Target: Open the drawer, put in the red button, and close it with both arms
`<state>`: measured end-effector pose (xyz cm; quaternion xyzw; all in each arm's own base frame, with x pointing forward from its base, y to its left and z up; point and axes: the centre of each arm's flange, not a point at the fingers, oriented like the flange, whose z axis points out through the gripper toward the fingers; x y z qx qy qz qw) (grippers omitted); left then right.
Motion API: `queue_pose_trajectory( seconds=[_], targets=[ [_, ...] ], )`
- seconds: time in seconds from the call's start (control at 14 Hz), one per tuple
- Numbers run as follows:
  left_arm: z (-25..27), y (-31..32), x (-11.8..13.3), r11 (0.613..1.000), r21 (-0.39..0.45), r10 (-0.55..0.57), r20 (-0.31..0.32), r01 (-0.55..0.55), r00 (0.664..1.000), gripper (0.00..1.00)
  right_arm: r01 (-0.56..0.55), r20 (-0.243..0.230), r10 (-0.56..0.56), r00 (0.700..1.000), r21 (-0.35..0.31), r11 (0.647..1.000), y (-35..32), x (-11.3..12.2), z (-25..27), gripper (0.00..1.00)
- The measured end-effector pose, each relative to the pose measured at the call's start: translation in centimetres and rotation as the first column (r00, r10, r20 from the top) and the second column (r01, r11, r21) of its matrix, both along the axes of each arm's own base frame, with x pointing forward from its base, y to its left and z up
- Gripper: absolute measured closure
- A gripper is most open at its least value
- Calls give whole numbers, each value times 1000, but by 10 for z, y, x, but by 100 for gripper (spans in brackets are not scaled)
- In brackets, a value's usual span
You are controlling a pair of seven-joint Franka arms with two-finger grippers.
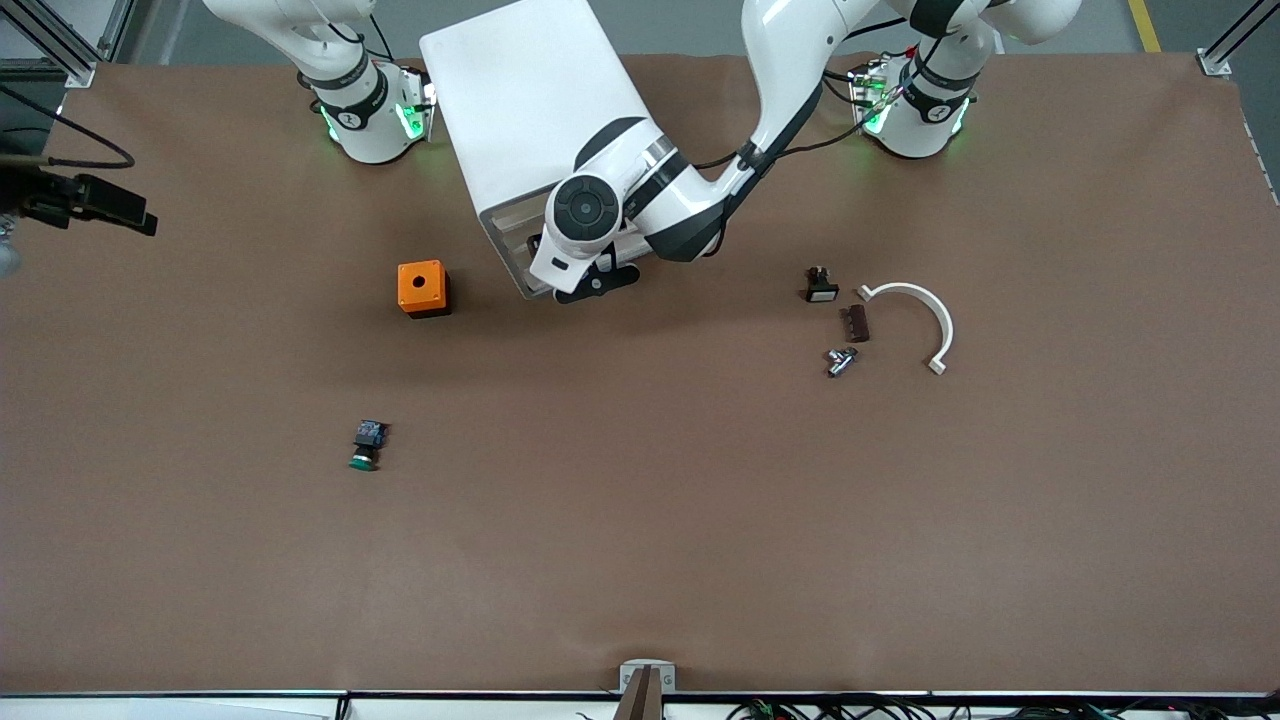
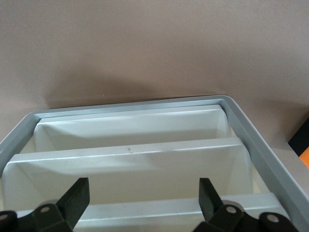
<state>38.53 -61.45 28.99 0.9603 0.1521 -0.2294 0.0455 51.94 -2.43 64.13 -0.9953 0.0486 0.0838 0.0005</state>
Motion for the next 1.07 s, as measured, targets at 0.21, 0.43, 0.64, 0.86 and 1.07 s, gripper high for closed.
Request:
queue_pose_trajectory(
  seconds=[0.21, 0.43, 0.64, 0.86, 1.07],
  targets=[
    [0, 0, 0, 1000, 0, 0, 0, 0, 1000, 0, 0, 72, 0, 997, 3, 1000, -1, -17, 4, 0],
    [5, 1, 6, 1000, -12, 14, 6, -14, 1000, 0, -1, 103, 1, 995, 4, 1000, 0, -23, 4, 0],
    [27, 25, 49, 996, -42, 84, 37, -82, 996, 0, -4, 122, 3, 993, 6, 1000, 1, -25, 9, 0],
    [65, 88, 125, 981, -60, 192, 112, -186, 975, 0, -19, 149, 17, 989, 11, 1000, 8, -27, 16, 0],
    [96, 149, 177, 961, -66, 276, 166, -268, 947, 0, -24, 167, 20, 986, 26, 999, 13, -25, 18, 0]
  ],
)
